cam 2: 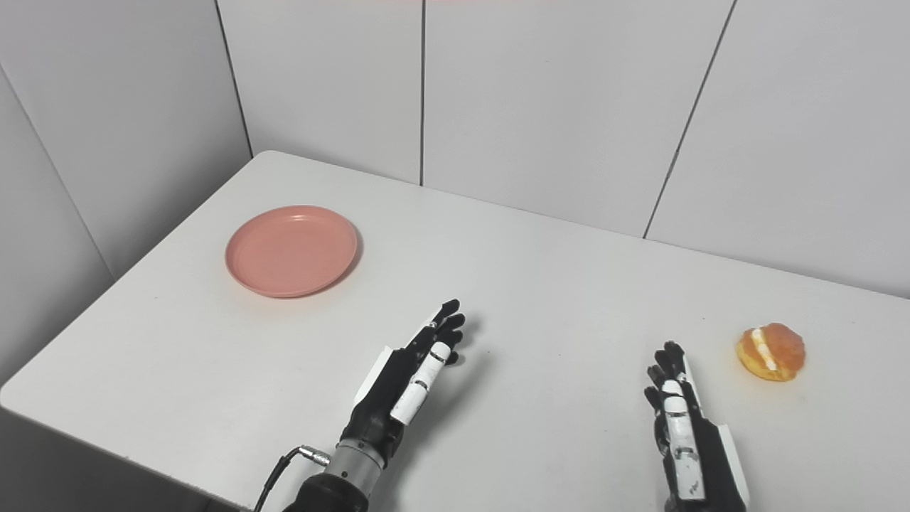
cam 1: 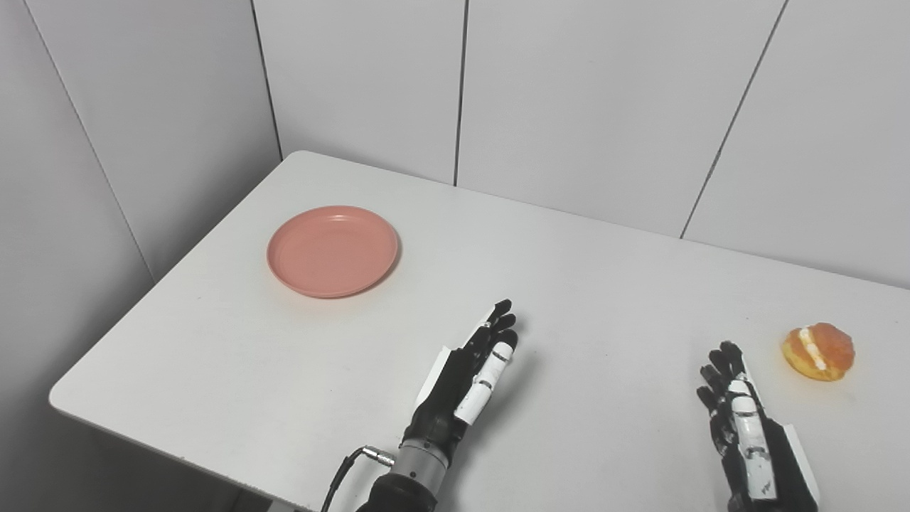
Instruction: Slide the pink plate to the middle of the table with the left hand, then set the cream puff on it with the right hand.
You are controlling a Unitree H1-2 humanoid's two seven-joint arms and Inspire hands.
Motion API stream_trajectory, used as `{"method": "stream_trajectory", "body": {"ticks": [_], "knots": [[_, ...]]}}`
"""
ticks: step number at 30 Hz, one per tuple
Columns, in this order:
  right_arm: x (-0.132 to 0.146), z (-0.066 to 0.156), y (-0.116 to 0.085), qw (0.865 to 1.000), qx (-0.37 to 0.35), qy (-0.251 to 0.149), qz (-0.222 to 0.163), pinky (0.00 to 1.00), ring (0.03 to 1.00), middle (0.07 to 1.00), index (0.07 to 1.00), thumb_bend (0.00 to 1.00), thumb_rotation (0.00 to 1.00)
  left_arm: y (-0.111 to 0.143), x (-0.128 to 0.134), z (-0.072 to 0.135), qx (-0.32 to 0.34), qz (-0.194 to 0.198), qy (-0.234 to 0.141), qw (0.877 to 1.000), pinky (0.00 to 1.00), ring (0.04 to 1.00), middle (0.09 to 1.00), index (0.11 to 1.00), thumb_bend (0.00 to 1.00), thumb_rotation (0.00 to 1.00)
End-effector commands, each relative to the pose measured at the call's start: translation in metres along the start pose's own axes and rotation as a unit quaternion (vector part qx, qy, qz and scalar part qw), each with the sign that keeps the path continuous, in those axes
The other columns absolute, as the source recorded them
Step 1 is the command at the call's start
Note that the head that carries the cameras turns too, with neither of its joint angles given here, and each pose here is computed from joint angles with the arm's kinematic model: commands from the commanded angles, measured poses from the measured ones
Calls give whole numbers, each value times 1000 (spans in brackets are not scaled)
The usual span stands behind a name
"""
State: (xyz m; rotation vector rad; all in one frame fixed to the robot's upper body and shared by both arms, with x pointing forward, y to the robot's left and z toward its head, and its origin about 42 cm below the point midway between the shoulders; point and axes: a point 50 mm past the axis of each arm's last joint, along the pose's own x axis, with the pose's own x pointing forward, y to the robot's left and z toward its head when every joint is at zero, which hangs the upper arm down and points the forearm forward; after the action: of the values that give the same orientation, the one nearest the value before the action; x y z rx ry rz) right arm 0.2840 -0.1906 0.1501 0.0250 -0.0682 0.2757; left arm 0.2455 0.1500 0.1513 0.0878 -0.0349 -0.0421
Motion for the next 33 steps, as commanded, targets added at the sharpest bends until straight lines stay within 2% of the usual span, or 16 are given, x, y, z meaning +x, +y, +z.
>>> {"method": "stream_trajectory", "body": {"ticks": [1,7,15,21,24,28,33], "knots": [[7,14,3,999,0,-40,5,1000,1000,1000,1000,39,1000,7,-1,13,7,-1,-25,1000,883,918,937,922,415,975],[7,15,3,999,-5,-40,4,1000,1000,1000,1000,42,1000,17,4,26,20,2,-55,998,915,928,934,926,420,961],[6,16,4,999,-3,-36,4,1000,1000,1000,1000,42,1000,37,13,40,24,13,-87,996,895,923,942,925,424,988],[6,15,4,999,-7,-40,5,1000,1000,1000,1000,36,1000,53,22,55,25,23,-115,993,892,924,943,931,422,972],[6,15,4,999,-4,-35,3,1000,1000,1000,1000,43,1000,62,28,65,41,37,-126,990,892,923,943,930,417,992],[7,14,4,999,0,-35,3,1000,1000,1000,1000,41,1000,71,35,74,31,53,-134,989,880,914,935,919,394,937],[6,14,4,999,1,-34,2,1000,1000,1000,1000,46,1000,89,45,81,39,73,-145,986,918,925,937,922,426,940]]}}
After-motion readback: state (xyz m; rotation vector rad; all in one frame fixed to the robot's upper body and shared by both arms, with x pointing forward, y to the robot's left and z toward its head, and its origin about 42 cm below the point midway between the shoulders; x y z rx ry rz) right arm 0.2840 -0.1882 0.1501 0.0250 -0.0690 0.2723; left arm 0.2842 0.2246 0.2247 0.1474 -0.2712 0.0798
